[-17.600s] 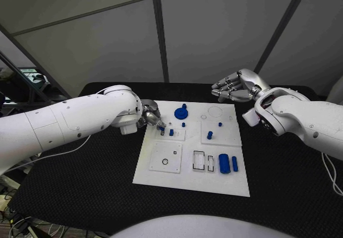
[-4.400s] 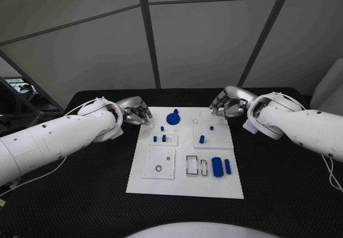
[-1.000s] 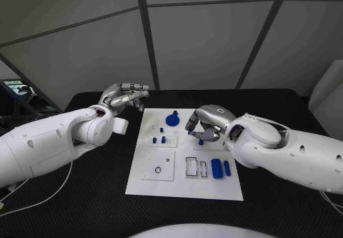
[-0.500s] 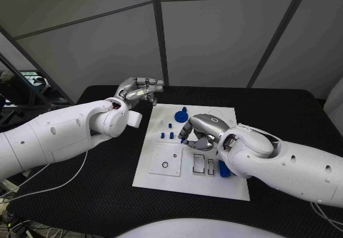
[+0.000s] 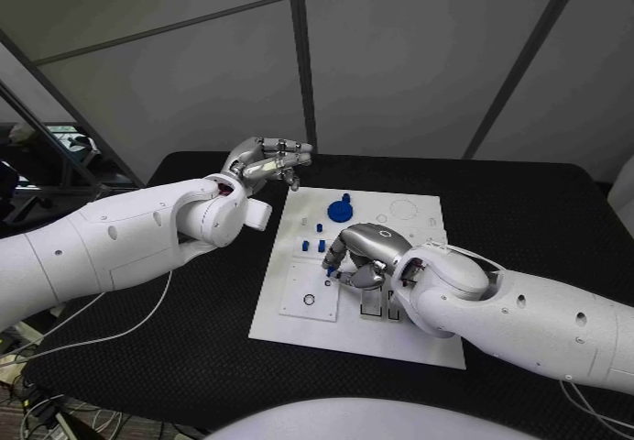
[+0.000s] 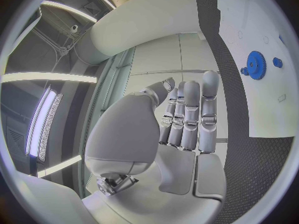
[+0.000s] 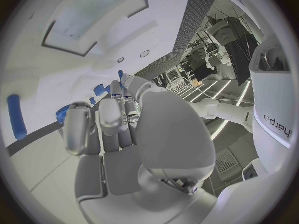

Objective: Assemble the parts on the task board

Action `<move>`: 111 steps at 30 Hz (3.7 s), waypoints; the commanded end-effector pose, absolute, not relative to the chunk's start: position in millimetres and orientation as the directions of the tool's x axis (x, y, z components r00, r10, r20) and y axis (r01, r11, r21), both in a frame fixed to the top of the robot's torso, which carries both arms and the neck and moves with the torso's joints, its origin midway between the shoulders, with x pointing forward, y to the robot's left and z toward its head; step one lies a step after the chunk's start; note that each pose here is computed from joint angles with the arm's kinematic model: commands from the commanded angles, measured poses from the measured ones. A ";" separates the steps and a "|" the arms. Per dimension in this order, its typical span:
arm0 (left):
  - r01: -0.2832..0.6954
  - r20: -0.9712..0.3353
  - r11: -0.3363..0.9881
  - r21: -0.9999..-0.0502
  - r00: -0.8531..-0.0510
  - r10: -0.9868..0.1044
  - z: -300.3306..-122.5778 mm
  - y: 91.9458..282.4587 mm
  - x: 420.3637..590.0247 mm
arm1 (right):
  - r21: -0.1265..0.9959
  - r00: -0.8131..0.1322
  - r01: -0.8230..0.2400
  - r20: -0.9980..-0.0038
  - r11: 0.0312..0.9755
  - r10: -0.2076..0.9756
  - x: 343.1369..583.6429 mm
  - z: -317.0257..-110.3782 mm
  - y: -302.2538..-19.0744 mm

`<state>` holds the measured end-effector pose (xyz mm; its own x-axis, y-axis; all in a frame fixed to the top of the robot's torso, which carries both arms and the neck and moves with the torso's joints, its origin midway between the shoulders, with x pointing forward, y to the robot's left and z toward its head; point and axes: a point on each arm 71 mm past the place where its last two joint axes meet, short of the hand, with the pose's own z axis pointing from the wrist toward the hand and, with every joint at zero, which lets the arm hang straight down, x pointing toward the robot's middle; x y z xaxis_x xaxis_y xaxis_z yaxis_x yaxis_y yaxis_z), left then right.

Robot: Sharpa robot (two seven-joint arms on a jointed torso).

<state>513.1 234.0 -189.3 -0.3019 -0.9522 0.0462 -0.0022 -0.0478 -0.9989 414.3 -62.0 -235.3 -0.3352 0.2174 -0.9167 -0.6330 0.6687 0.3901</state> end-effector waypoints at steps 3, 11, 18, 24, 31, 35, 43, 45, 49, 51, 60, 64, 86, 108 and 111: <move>0.001 0.054 -0.058 -0.998 -0.313 -0.948 -188.1 232.5 513.4 | 0.369 -0.342 -0.653 -0.923 0.661 0.178 412.7 -238.3 -58.3; 0.001 0.055 -0.058 -0.998 -0.315 -0.948 -188.3 232.1 513.5 | 0.359 -0.346 -0.660 -0.925 0.661 0.157 411.8 -240.6 -55.6; 0.000 0.055 -0.058 -0.998 -0.315 -0.947 -188.4 232.1 513.6 | 0.348 -0.348 -0.661 -0.927 0.664 0.140 411.6 -242.4 -54.9; -0.001 0.056 -0.058 -0.998 -0.318 -0.947 -188.5 231.8 513.5 | 0.340 -0.349 -0.661 -0.929 0.669 0.127 412.2 -243.8 -54.5; -0.003 0.056 -0.059 -0.998 -0.319 -0.946 -188.5 231.8 513.4 | 0.333 -0.351 -0.660 -0.929 0.673 0.115 413.1 -245.5 -53.6; -0.003 0.057 -0.059 -0.998 -0.320 -0.946 -188.5 231.7 513.4 | 0.326 -0.354 -0.660 -0.929 0.677 0.102 412.0 -248.7 -53.5; -0.005 0.058 -0.059 -0.998 -0.323 -0.945 -188.6 231.1 513.4 | 0.307 -0.356 -0.670 -0.932 0.676 0.071 408.1 -255.4 -50.8; -0.006 0.058 -0.059 -0.998 -0.323 -0.944 -188.7 231.0 513.3 | 0.304 -0.354 -0.672 -0.933 0.676 0.069 407.6 -255.8 -50.3; -0.007 0.058 -0.059 -0.998 -0.324 -0.944 -188.7 231.3 513.3 | 0.303 -0.344 -0.671 -0.936 0.676 0.078 407.5 -255.4 -50.5; -0.008 0.058 -0.059 -0.998 -0.324 -0.944 -188.8 231.4 513.3 | 0.304 -0.337 -0.670 -0.937 0.677 0.088 407.8 -254.8 -51.1; -0.014 0.060 -0.058 -0.998 -0.328 -0.943 -189.2 231.9 513.2 | 0.314 -0.304 -0.663 -0.942 0.679 0.138 408.5 -250.6 -54.3; -0.016 0.060 -0.058 -0.998 -0.329 -0.942 -189.4 232.4 513.2 | 0.330 -0.290 -0.663 -0.941 0.672 0.176 407.3 -247.0 -56.9; -0.020 0.059 -0.056 -0.998 -0.329 -0.943 -191.4 234.6 514.1 | 0.323 -0.306 -0.509 -0.934 0.798 0.183 422.8 -207.0 -132.0; -0.024 0.060 -0.055 -0.998 -0.331 -0.942 -193.0 234.3 513.8 | 0.217 -0.333 -0.453 -0.941 0.864 0.062 438.5 -210.6 -150.1; -0.024 0.060 -0.056 -0.998 -0.331 -0.942 -193.0 234.1 513.8 | 0.216 -0.332 -0.448 -0.941 0.867 0.063 439.6 -211.1 -150.4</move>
<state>513.7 235.5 -194.2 -0.3206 -0.9457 0.0536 -0.0263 -0.0477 -0.9985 438.9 -149.5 -210.0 -0.3219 0.0892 -0.9426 -0.4560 0.8578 0.2370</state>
